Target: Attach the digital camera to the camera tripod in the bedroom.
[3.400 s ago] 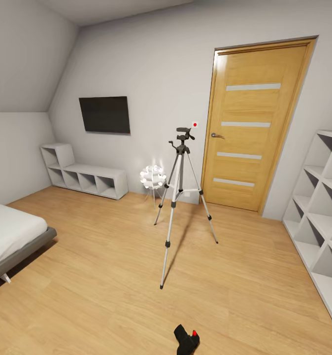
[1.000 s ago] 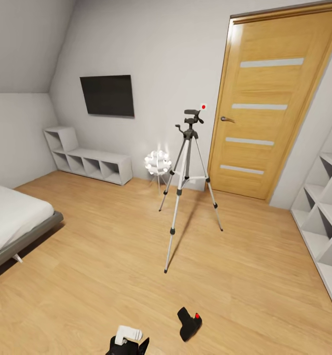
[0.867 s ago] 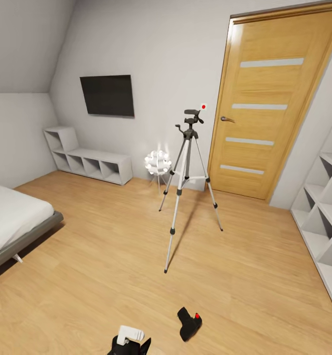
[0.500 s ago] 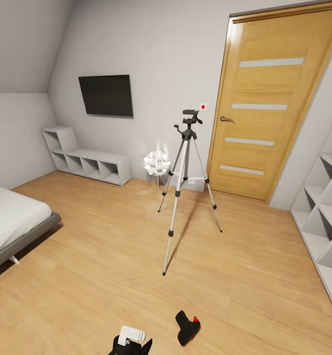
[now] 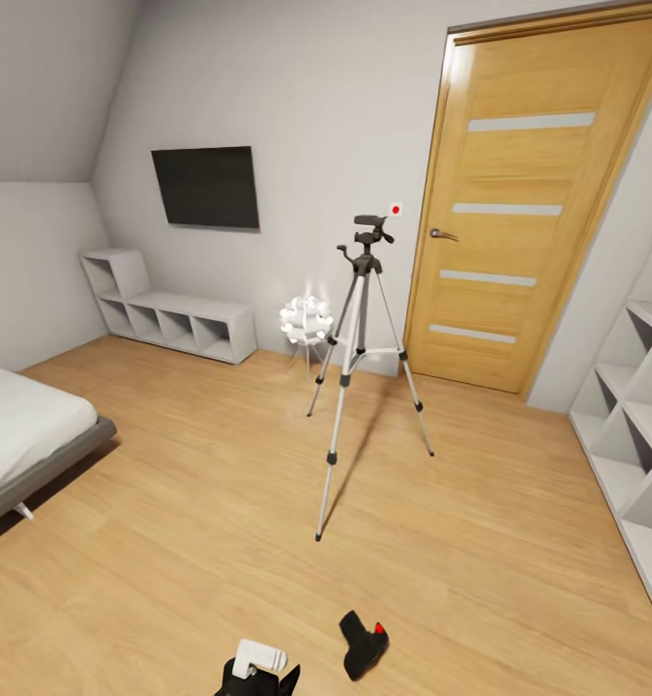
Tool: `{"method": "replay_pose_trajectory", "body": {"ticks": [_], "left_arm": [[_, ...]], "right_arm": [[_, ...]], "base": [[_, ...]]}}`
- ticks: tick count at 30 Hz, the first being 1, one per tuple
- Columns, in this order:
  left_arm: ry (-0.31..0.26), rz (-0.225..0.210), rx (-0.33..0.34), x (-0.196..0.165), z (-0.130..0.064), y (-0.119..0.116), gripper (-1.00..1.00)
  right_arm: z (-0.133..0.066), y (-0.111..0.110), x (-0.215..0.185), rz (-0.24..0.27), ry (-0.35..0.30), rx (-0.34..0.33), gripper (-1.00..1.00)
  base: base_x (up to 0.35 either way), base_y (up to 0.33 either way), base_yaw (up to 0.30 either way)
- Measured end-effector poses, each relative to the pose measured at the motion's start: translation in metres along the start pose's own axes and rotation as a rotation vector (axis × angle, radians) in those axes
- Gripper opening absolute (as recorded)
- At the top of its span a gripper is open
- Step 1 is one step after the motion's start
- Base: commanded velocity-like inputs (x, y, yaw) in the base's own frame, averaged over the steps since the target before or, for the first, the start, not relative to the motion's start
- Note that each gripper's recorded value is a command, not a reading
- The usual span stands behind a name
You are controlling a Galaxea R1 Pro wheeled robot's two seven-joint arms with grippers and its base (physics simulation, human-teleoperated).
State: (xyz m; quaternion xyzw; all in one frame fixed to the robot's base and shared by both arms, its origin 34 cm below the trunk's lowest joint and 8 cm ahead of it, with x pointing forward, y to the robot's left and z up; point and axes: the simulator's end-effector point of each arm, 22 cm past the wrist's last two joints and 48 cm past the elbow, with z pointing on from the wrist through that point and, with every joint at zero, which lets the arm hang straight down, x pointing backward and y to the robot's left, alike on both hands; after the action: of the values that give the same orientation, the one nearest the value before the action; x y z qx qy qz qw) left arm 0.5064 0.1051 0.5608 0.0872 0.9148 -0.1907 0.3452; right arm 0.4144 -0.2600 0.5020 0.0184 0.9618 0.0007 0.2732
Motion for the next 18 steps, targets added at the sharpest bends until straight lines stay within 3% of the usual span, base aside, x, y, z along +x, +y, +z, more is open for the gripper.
{"method": "replay_pose_trajectory", "body": {"ticks": [14,18], "left_arm": [[0.001,0.001,0.002,0.0002,0.0002,-0.0011,1.00],[0.000,0.001,0.001,0.0002,-0.0001,-0.0004,1.00]], "right_arm": [[0.0000,0.0000,0.0001,0.000,0.000,0.000,1.00],[-0.0001,0.0000,0.0000,0.000,0.000,0.000,1.00]], "base": [[0.002,-0.057,0.000],[0.129,-0.064,0.000]]}}
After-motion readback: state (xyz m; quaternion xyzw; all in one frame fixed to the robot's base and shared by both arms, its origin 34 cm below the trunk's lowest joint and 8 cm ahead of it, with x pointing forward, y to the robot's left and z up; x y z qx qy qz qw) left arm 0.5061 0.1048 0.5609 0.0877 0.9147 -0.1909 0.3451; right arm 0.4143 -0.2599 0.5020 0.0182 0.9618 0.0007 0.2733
